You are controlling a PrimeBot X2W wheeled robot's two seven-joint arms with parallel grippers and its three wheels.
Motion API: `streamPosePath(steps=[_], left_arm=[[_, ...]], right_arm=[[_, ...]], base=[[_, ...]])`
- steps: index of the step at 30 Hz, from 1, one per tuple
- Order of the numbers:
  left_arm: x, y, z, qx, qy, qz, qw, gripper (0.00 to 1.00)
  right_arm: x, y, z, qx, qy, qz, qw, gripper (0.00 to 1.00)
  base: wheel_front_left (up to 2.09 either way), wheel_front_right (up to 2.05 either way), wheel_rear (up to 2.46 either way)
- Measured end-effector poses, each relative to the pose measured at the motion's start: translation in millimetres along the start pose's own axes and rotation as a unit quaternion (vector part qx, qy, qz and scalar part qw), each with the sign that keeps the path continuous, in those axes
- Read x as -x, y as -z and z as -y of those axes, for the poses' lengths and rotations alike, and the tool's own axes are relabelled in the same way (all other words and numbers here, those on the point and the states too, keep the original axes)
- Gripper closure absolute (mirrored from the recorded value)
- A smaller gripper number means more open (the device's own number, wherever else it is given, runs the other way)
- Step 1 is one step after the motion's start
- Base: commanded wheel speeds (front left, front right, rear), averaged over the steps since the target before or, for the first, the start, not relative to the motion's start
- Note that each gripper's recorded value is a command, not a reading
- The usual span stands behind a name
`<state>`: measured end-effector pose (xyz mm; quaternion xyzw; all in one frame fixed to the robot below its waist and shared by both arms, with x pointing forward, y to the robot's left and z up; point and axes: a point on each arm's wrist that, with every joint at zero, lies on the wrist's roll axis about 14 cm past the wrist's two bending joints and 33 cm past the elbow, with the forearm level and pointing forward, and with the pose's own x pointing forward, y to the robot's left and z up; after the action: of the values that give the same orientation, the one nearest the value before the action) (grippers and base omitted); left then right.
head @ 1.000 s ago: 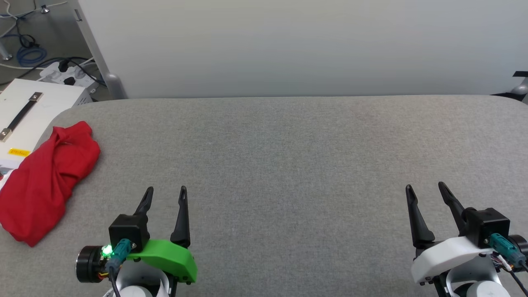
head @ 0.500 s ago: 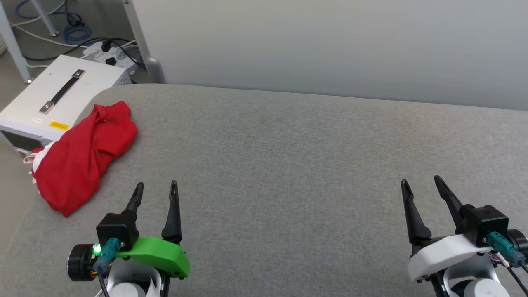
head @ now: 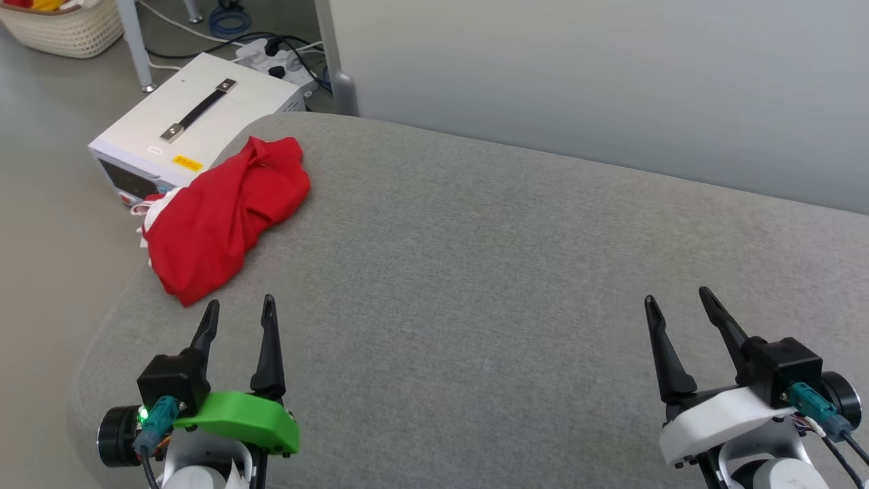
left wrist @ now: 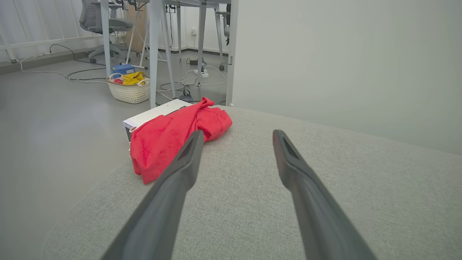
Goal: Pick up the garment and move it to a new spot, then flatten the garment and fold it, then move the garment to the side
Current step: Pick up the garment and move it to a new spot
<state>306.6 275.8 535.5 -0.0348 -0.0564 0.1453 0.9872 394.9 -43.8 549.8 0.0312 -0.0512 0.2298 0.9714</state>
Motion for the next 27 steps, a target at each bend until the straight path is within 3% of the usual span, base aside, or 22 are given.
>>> streamPosePath(steps=[12, 27], left_arm=[[22, -4, -39, 0.003, -0.057, 0.01, 0.998, 0.0], [37, -4, -67, 0.006, -0.102, 0.015, 0.995, 0.0]], right_arm=[[-21, 0, -42, -0.006, -0.066, 0.005, 0.998, 0.0], [-37, -4, -71, -0.018, -0.112, 0.019, 0.993, 0.0]], base=[[0.0, 0.0, 0.0], [0.0, 0.0, 0.0]])
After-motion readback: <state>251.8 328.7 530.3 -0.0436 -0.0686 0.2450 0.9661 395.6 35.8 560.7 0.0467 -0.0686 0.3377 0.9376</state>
